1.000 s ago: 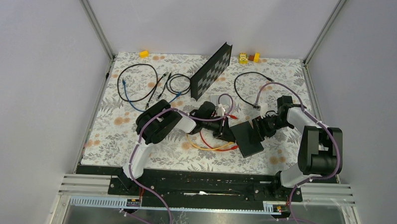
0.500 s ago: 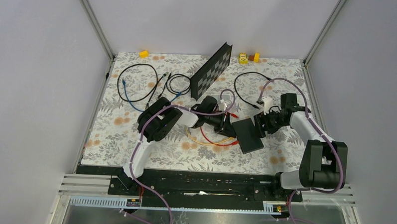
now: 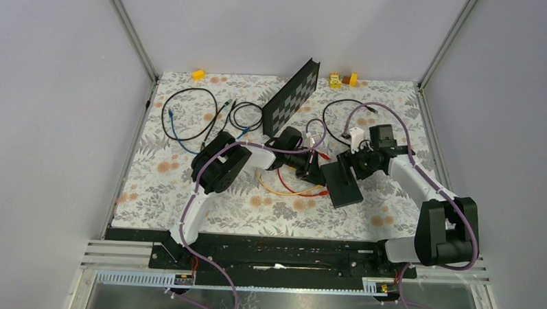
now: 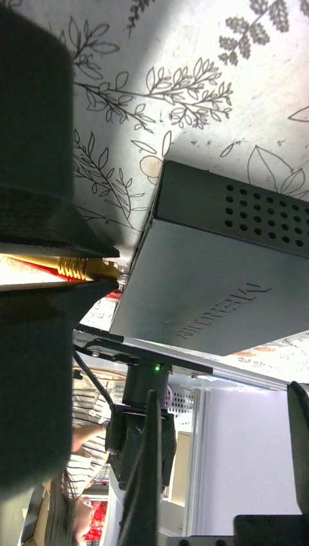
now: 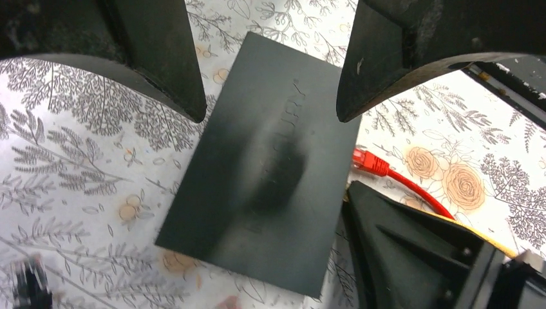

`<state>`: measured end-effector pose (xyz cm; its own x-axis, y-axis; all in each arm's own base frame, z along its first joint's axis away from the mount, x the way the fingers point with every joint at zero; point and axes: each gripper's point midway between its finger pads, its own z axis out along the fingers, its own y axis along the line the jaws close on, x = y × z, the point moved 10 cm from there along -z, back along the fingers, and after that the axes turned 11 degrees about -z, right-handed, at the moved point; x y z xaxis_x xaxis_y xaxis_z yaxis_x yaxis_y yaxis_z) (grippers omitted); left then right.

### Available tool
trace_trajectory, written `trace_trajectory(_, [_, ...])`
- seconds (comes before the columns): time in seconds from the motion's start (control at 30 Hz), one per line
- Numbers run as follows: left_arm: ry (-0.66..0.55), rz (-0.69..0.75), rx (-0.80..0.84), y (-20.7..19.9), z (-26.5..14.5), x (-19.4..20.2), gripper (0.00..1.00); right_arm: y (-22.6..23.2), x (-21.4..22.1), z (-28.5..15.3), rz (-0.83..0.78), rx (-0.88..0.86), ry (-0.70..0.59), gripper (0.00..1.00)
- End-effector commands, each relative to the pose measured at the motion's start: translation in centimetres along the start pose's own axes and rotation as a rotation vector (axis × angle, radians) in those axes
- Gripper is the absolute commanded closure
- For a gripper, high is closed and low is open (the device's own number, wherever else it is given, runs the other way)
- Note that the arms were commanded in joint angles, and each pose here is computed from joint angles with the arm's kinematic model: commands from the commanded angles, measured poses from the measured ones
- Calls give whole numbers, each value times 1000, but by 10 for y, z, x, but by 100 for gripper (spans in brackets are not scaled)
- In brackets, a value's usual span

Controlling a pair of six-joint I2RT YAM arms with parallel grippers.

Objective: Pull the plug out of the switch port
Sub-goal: Pull the connector from the switch port.

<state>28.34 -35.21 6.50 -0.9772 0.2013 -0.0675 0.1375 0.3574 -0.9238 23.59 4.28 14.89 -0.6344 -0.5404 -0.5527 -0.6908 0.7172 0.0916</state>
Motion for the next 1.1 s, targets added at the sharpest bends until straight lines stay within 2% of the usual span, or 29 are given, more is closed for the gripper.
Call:
trace_trajectory(0.0, [-81,-1,-70,17,-2,-13,100,5,-29,2,-22,101,-64,19])
trace_trajectory(0.27, [-90,-27,-63,14,-3,-13,100,10,-35,21,-30,183,-99,19])
trace_trajectory(1.07, [-103,-34,-34,12,-4,-7,100,35,-30,44,-110,264,13,18])
